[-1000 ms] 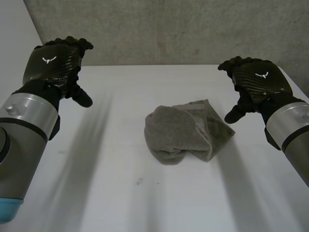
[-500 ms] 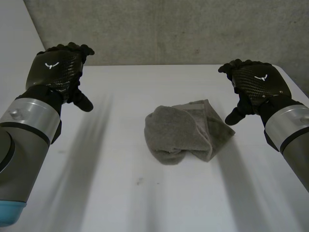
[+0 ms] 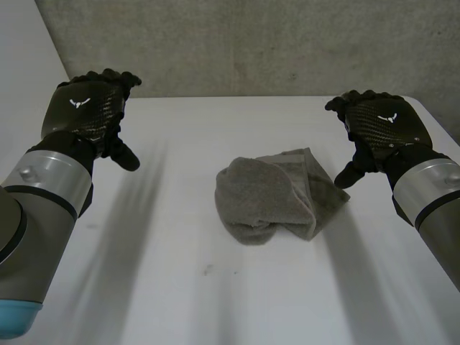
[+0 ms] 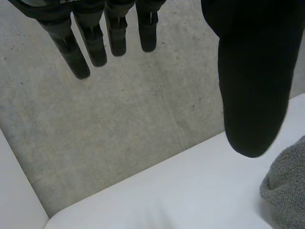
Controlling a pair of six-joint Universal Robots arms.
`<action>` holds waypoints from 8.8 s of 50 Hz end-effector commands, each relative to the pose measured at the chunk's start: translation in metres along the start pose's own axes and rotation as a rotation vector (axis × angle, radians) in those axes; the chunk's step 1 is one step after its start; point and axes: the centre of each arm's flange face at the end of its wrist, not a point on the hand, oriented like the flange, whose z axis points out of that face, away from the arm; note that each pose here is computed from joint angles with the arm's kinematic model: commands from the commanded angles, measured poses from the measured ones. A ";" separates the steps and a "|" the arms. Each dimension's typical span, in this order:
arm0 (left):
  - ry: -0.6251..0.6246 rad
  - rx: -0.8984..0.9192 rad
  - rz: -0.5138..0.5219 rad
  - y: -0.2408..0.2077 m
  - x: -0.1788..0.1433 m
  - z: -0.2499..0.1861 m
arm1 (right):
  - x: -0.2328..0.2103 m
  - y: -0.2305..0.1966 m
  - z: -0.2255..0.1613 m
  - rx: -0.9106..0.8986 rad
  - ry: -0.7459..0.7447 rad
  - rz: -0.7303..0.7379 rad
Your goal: Fold the laundry
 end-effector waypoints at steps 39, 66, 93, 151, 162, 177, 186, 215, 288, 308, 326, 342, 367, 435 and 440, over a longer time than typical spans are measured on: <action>-0.027 -0.022 0.006 0.011 -0.006 0.015 | -0.076 0.084 0.115 -0.333 -0.247 0.245; 0.423 -0.197 -0.195 0.117 0.065 0.097 | -0.047 -0.104 -0.032 0.128 -0.316 -0.018; 0.226 -0.077 -0.296 0.037 0.018 0.072 | -0.025 -0.052 0.026 -0.022 -0.233 -0.089; 0.182 -0.307 0.554 0.144 0.054 -0.014 | -0.071 0.089 0.036 -0.350 -0.486 -0.529; 0.293 -0.459 0.730 0.134 0.039 -0.082 | -0.064 0.082 -0.009 -0.562 -0.574 -0.470; 0.244 -0.089 0.605 0.045 0.057 -0.027 | -0.047 0.049 0.009 -0.381 -0.363 -0.184; 0.387 -0.173 0.476 0.080 0.081 0.023 | -0.045 0.052 0.008 -0.388 -0.356 -0.176; 0.701 -0.518 0.212 0.147 0.107 0.021 | 0.015 0.071 0.016 -0.470 -0.206 -0.009; -0.153 0.538 0.216 -0.118 0.010 0.089 | -0.033 -0.120 0.075 0.585 -0.028 -0.205; 0.167 -0.250 0.419 0.134 0.030 0.008 | -0.084 0.091 0.057 -0.271 -0.448 -0.305; 0.301 -0.385 0.458 0.118 0.037 -0.066 | -0.070 0.081 0.030 -0.456 -0.412 -0.254; 0.185 0.041 0.368 -0.017 0.035 -0.034 | -0.073 0.010 -0.015 -0.254 -0.352 0.130; 0.160 0.085 0.361 -0.037 0.033 -0.028 | -0.080 0.023 0.034 -0.162 -0.300 0.228; -0.006 -0.171 0.467 0.117 0.003 0.061 | -0.047 0.087 0.084 -0.308 -0.369 -0.359; 0.008 -0.217 0.473 0.128 0.000 0.049 | -0.050 0.119 0.076 -0.409 -0.401 -0.340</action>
